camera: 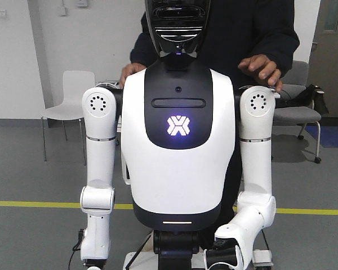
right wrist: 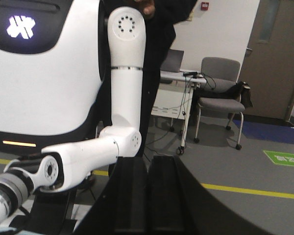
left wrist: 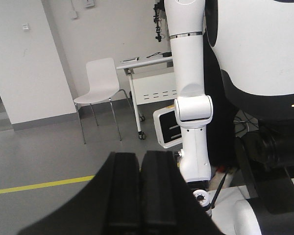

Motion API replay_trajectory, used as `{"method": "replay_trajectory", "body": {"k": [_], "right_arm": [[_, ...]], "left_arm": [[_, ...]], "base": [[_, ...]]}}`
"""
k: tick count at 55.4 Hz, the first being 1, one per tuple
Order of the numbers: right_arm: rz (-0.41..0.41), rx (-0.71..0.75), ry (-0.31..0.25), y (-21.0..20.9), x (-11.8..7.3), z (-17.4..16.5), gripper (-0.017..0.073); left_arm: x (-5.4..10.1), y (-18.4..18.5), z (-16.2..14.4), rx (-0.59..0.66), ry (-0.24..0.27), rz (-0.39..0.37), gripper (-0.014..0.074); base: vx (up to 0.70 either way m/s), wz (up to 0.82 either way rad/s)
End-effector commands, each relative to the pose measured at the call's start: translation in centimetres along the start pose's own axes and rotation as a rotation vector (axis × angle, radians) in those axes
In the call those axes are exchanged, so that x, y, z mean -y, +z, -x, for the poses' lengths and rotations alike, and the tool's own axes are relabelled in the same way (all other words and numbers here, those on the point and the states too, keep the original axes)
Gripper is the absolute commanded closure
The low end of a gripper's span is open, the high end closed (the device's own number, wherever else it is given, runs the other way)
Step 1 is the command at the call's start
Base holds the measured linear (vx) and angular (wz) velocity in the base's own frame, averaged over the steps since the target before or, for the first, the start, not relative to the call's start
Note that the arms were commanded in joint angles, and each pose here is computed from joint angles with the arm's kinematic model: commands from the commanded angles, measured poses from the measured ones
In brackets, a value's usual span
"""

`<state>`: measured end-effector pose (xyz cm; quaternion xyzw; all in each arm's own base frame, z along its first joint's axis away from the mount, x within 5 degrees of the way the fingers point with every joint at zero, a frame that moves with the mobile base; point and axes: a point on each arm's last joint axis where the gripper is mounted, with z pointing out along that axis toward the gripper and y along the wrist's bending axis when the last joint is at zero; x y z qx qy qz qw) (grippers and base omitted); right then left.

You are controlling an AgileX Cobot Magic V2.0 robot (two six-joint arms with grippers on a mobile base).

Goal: Pick snacks and fruit into basket

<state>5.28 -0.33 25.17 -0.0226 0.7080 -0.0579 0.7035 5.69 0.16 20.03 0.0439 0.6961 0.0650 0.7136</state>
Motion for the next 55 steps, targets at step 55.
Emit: {"method": "replay_trajectory", "body": {"k": [55], "right_arm": [[-0.003,0.065,-0.016,0.3,-0.7,-5.0,0.0568]], "left_arm": [[-0.1,-0.1,0.5,0.092,-0.017,0.012,0.0603]], "base": [[0.00,0.00]]}}
